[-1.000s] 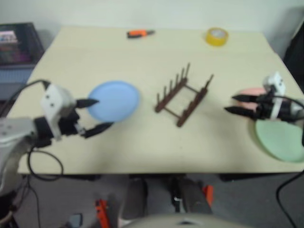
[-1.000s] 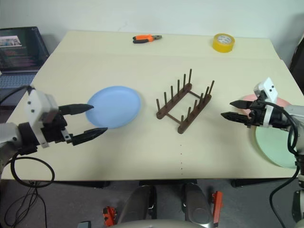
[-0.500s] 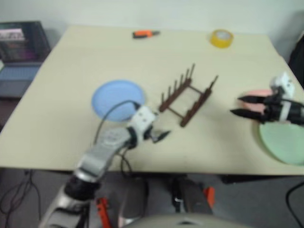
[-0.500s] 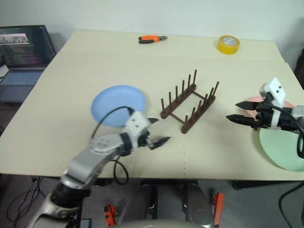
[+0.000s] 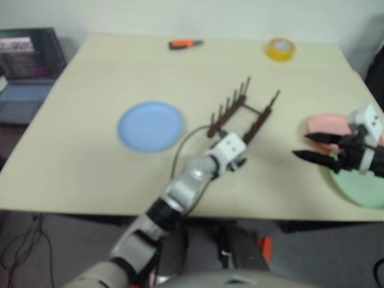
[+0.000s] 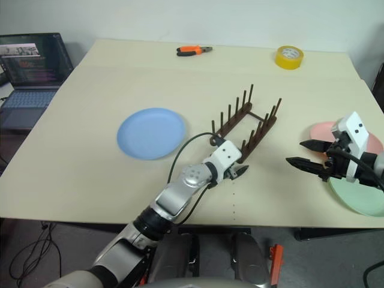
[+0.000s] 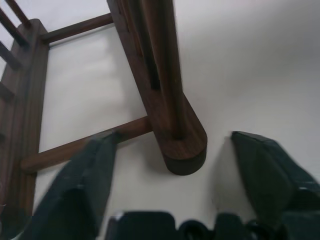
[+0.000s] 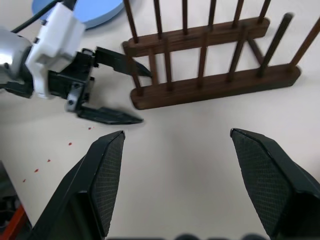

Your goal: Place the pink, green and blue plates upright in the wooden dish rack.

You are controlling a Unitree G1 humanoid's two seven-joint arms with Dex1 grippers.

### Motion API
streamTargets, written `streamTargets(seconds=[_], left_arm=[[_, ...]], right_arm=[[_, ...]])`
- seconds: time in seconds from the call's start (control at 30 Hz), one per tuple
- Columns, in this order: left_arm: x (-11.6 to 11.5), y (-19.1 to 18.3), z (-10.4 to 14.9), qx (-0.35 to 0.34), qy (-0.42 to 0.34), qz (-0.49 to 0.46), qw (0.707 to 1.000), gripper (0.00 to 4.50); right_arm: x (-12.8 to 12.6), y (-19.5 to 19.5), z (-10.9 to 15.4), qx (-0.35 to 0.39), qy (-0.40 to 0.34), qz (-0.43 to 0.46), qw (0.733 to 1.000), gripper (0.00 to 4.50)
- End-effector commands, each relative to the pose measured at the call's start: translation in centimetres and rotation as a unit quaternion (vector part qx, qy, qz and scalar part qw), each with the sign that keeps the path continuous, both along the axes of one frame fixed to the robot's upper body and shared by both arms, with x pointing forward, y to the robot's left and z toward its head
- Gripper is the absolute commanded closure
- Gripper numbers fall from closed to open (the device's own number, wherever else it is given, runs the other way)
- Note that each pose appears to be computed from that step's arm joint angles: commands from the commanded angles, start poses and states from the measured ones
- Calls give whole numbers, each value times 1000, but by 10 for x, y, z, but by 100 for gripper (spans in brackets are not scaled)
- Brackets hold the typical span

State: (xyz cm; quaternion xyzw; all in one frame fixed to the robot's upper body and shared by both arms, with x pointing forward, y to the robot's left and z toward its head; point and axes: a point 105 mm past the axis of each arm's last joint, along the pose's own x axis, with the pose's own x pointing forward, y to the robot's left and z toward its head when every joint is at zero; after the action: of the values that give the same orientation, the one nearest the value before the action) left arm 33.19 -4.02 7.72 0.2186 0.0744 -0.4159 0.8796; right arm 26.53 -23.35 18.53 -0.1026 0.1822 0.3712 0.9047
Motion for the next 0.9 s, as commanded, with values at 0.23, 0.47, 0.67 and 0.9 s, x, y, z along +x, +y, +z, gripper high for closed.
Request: streamTargets(seconds=[0.23, 0.47, 0.67, 0.9], left_arm=[[22, 14, 1, 8, -6, 25, 1000, 345], [30, 26, 32, -35, 18, -80, 996, 346], [5, 32, 42, -8, 22, -280, 960, 346], [12, 23, 29, 34, 21, -319, 947, 346]], right_arm=[[-3, -5, 16, -6, -41, -23, 999, 79], [-1, -11, 22, -17, -55, -35, 998, 79], [-4, -14, 25, -27, -59, -37, 997, 79], [-12, -16, 24, -32, -58, -45, 997, 79]])
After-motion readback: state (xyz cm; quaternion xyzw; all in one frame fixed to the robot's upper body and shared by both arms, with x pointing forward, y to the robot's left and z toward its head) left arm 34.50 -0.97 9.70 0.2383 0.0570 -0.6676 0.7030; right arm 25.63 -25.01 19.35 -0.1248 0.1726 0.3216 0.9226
